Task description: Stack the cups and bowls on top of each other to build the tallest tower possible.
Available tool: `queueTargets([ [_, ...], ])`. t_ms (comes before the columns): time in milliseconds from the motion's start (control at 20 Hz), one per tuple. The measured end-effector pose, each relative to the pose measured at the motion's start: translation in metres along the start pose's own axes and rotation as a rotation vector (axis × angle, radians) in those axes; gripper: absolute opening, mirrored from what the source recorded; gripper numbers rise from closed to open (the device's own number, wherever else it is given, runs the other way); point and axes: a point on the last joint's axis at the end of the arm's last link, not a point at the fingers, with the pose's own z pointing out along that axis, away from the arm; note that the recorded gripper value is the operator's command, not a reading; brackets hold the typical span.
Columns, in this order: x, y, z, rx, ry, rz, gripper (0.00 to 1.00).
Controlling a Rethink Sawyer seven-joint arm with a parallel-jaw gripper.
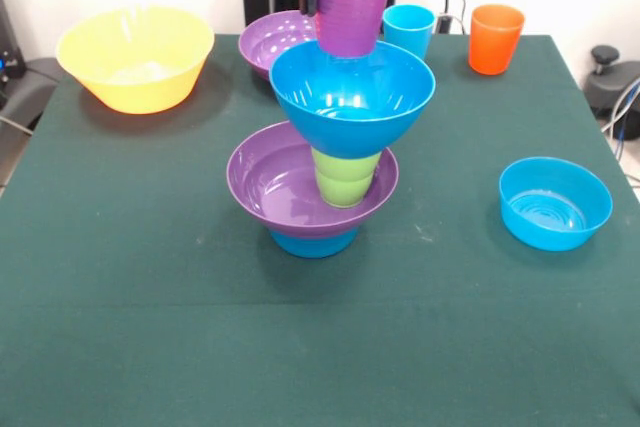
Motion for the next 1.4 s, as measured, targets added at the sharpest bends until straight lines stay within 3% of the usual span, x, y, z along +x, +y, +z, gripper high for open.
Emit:
queueTargets([
  [550, -0.008, 0.005, -0.004, 0.0, -0.016, -0.019, 0.0],
  [950, -0.022, -0.008, -0.009, 0.006, -0.05, -0.005, 0.0],
  [1400, -0.043, -0.021, -0.002, -0.019, -0.084, 0.016, 0.0],
])
